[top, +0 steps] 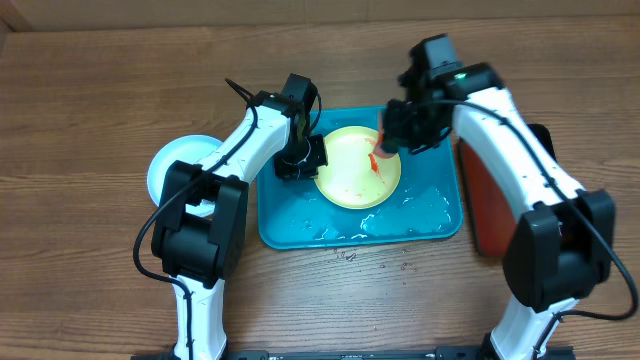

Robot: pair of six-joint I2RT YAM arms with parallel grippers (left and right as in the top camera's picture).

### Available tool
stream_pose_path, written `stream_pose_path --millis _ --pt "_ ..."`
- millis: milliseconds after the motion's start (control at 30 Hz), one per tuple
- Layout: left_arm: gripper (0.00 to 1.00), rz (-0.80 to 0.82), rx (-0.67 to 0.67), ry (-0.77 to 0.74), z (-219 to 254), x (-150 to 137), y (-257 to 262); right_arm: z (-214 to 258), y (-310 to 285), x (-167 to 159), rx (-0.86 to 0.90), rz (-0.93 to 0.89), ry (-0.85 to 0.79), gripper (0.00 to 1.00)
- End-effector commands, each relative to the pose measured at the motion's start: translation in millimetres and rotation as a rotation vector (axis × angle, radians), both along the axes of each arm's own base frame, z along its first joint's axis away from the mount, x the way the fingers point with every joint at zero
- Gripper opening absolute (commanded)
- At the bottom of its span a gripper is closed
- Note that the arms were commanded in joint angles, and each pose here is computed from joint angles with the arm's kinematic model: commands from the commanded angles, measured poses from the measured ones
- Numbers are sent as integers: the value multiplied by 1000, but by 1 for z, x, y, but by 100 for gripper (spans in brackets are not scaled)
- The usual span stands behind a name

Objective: Clean dirty plates on tray and stack at the side
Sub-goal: 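Lower the sponge with the right gripper and scrub the yellow plate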

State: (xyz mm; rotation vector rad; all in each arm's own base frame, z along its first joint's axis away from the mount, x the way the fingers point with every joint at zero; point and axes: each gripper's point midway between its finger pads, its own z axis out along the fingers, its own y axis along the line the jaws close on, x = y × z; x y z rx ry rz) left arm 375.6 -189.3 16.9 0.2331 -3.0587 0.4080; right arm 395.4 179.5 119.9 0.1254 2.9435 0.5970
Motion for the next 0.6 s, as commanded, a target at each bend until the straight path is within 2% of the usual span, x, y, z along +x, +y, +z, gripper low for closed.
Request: stream_pose_path --millis 0,300,567 --pt "4 -38 -25 11 -3 -3 -3 -21 13 -6 -26 -36 59 4" --pt "4 -54 -50 13 -2 -2 -1 -74 6 -20 -124 -91 216 4" --pt "4 -73 -85 20 0 -2 5 -99 -9 -26 -217 -156 282 4"
